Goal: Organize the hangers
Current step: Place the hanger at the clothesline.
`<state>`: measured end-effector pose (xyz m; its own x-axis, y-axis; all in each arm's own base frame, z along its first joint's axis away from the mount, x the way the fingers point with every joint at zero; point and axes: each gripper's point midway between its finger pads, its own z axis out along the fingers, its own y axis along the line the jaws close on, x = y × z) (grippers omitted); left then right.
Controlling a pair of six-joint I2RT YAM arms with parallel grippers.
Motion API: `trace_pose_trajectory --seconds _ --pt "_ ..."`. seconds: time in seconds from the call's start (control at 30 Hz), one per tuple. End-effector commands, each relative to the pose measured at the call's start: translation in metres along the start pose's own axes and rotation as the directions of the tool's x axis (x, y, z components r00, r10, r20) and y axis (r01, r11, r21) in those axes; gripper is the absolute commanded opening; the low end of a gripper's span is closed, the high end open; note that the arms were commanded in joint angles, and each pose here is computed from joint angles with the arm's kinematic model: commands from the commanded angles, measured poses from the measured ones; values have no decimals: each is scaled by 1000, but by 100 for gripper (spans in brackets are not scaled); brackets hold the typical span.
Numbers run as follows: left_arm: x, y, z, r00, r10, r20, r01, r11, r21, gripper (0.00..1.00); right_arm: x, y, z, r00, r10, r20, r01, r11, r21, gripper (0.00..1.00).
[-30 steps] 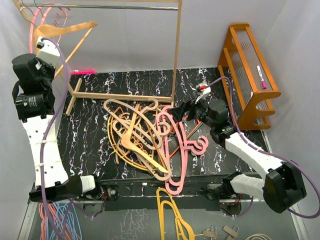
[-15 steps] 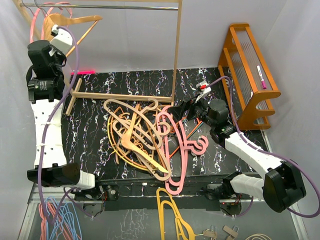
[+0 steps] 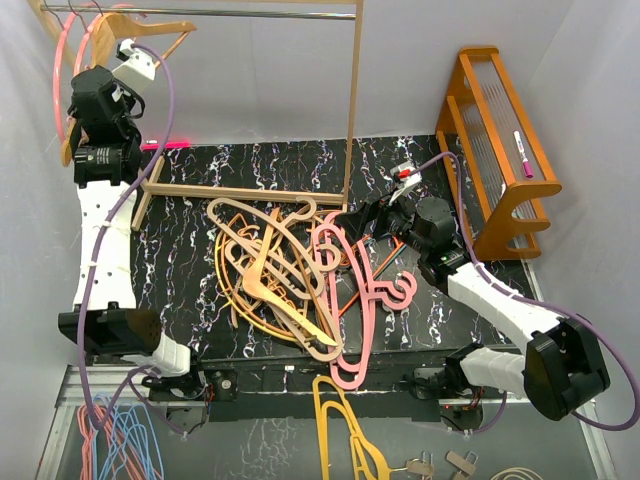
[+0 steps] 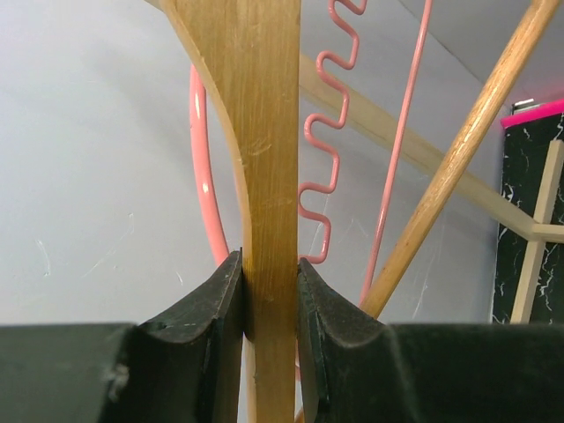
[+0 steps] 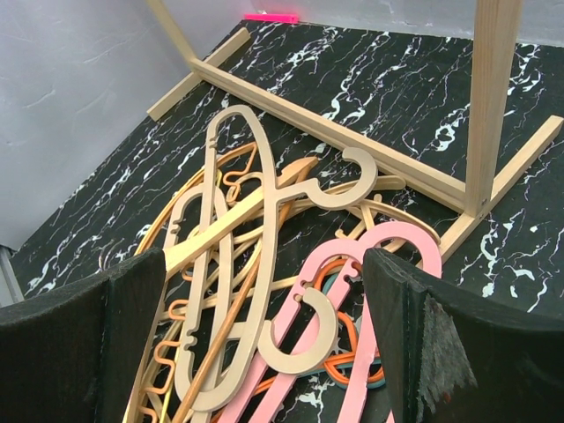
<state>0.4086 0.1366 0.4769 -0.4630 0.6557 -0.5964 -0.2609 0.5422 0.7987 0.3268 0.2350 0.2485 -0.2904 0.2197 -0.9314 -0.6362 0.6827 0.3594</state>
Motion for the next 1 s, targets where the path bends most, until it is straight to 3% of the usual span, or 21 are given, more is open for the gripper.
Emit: trace_pose_trajectory --seconds 0.0,0.77,0.8,0.87,0.9,0.97 --pt "-15 31 0 999 -20 33 24 991 -130 0 -26 10 5 997 -22 78 24 999 -32 99" --pt "4 25 26 993 -34 -114 14 985 -173 0 -24 11 7 999 -13 53 15 999 -36 98" --pt "4 27 24 992 -37 -119 16 985 -174 13 -24 11 7 999 -12 52 14 999 -36 99" --pt "3 33 19 990 -54 -128 31 984 -175 75 -22 9 7 999 -10 46 11 1000 -27 98" --pt "1 40 13 990 -73 -125 49 982 -181 93 -21 8 7 999 -9 45 10 1000 -22 99" --pt "-5 60 -5 983 -148 -105 125 972 -198 97 -20 7 5 999 -9 44 9 1000 -12 99"
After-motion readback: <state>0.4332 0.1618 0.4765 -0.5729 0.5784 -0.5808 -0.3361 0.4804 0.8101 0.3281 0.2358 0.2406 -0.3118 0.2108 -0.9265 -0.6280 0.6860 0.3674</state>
